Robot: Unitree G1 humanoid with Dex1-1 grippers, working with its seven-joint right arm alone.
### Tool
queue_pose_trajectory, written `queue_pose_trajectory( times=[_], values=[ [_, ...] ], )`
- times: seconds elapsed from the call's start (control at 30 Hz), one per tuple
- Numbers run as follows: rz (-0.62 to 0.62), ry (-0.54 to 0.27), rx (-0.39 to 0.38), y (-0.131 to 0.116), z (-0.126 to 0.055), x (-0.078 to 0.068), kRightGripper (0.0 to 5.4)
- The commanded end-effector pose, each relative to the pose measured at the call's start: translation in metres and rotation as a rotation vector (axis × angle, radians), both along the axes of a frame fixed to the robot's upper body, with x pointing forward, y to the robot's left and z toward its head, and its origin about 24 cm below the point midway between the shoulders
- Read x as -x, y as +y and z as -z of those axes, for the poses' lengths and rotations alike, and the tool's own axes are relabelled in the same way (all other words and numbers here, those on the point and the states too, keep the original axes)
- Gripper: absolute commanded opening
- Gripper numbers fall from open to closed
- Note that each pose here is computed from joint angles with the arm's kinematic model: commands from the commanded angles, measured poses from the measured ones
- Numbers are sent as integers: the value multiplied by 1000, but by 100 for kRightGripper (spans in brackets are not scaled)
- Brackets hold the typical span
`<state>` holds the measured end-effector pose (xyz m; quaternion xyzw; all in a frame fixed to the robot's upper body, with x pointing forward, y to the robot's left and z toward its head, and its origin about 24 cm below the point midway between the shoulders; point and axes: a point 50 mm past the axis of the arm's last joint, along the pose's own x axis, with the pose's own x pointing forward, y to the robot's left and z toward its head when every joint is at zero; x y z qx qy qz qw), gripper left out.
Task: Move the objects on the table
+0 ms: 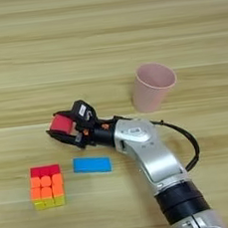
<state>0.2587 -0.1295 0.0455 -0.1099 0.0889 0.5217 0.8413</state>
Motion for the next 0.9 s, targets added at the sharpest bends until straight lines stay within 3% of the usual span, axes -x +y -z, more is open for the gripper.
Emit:
queue_pose_trajectory(
  times=[0.03, 0.43, 0.87, 0.9],
  values=[
    [-59, -99, 20, 10, -20, -10, 226],
    [-162, -51, 35, 17, -12, 4, 226],
    [-163, -36, 52, 16, -7, 5, 226],
    [-165, -35, 53, 16, -6, 6, 255]
  ],
)
